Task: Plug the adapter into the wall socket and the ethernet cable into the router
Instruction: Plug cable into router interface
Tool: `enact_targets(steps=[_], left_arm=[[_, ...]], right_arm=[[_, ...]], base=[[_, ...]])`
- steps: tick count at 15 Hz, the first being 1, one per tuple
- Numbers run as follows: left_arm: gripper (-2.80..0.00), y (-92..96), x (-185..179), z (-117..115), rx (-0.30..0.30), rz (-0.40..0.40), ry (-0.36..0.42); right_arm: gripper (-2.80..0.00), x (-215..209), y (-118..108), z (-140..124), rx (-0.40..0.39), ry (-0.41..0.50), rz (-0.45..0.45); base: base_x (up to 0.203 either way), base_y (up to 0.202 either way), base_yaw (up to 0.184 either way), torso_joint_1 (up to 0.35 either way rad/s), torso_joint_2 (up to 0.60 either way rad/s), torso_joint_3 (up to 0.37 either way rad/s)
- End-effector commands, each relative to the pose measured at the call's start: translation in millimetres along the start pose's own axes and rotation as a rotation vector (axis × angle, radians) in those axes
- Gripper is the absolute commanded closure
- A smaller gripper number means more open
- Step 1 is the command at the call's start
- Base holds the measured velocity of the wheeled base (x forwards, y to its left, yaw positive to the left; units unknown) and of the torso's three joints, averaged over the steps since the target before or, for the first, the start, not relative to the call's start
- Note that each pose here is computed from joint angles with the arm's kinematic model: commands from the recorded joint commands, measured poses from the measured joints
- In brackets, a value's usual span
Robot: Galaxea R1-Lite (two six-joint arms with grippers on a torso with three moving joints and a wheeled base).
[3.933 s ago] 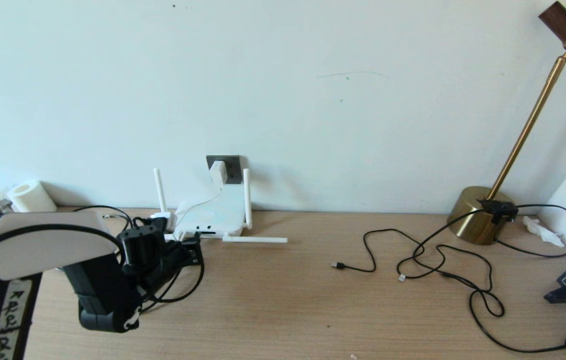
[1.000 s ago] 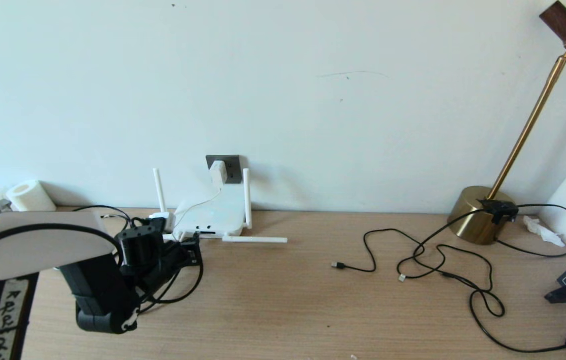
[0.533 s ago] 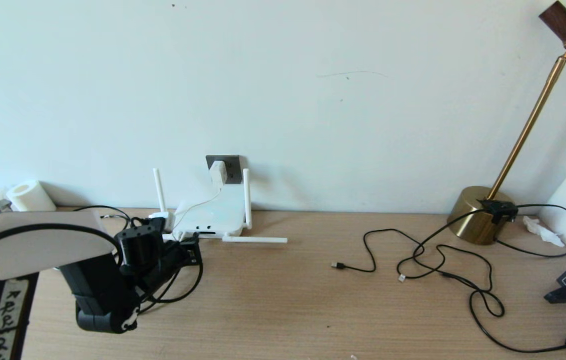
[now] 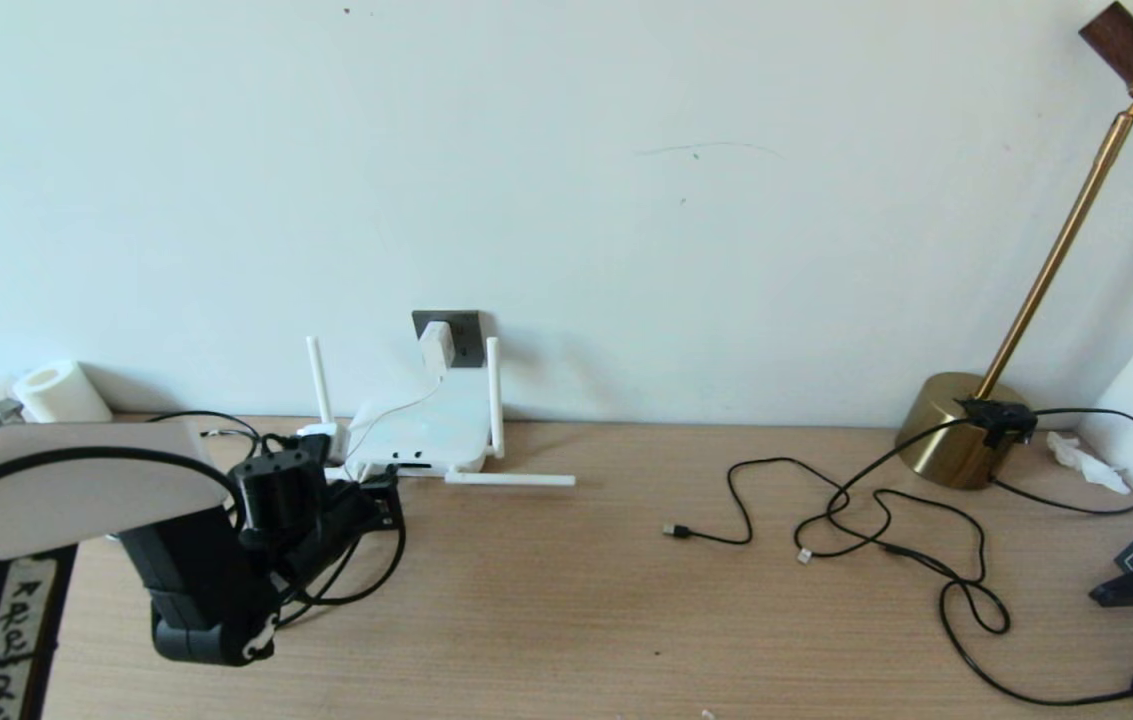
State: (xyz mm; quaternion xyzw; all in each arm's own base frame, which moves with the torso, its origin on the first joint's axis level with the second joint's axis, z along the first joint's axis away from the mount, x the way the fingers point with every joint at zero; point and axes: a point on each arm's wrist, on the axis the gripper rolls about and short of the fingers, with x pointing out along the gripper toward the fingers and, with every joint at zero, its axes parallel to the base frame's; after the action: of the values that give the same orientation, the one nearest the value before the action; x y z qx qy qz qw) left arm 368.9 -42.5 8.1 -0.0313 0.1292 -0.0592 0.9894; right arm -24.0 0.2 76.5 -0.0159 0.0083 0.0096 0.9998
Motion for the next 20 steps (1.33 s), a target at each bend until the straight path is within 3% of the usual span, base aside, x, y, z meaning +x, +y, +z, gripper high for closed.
enact_targets(steps=[1, 20], left_arm=[[0.0, -0.4, 0.8, -0.1, -0.001, -0.001, -0.006], [0.0, -0.5, 9.5, 2.2, 0.0, -0.003, -0.024]], right_arm=[[0.0, 0.0, 0.0, 0.0, 0.0, 0.0, 0.001], [0.0, 0.0, 0.0, -0.1, 0.0, 0.0, 0.001]], base=[[0.0, 0.0, 0.0, 0.0, 0.0, 0.0], [0.0, 0.0, 0.0, 0.0, 0.0, 0.0]])
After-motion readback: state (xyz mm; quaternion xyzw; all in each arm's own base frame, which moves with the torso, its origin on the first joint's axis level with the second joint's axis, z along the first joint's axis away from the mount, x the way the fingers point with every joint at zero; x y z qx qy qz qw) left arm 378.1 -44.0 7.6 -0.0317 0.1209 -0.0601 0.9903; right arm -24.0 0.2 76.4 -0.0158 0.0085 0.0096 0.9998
